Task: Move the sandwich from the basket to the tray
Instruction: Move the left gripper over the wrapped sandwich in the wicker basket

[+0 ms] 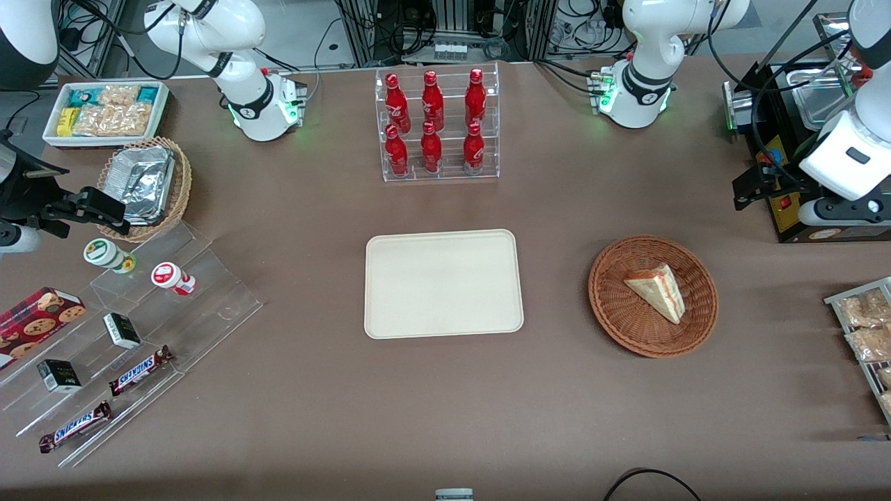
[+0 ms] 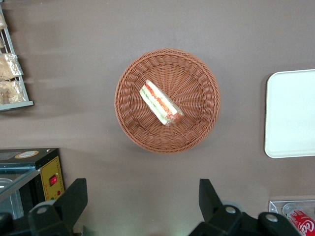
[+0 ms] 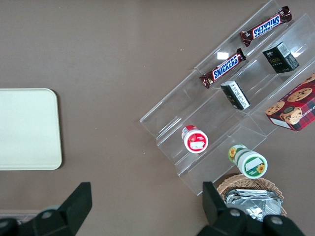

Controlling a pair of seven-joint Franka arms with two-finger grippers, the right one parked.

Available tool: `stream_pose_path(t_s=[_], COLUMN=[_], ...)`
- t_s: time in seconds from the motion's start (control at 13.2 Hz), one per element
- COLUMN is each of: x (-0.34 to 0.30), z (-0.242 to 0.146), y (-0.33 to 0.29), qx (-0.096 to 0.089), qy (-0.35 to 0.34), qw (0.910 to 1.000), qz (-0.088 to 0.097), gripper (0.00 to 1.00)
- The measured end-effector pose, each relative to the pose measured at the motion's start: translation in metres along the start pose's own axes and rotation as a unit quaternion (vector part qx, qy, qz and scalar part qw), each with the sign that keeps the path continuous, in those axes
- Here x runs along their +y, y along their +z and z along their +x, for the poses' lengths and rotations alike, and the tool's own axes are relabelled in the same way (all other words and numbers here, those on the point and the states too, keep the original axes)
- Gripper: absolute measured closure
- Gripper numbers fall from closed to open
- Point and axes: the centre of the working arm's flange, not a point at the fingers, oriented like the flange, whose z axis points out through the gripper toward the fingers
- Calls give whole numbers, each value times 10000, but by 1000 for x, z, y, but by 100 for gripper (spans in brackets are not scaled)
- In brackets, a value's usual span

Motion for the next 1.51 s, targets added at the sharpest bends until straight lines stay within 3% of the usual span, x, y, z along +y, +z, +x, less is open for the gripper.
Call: stream_pose_path(t_s=[0.38,0.61,0.83,1.06,1.29,1.51], x=[0,3,6,9,13,15], z=[-1,11,22,23,14,4], y=[5,49,107,168,223,257], qx=[-101,-123,27,353,687,643], qy=[70,117,100,-592,-1609,-2502], qw=[9999,9999,9999,9976,9844,9657], qz=[4,10,-3,-58,-195,-269], gripper=[0,0,0,0,0,0])
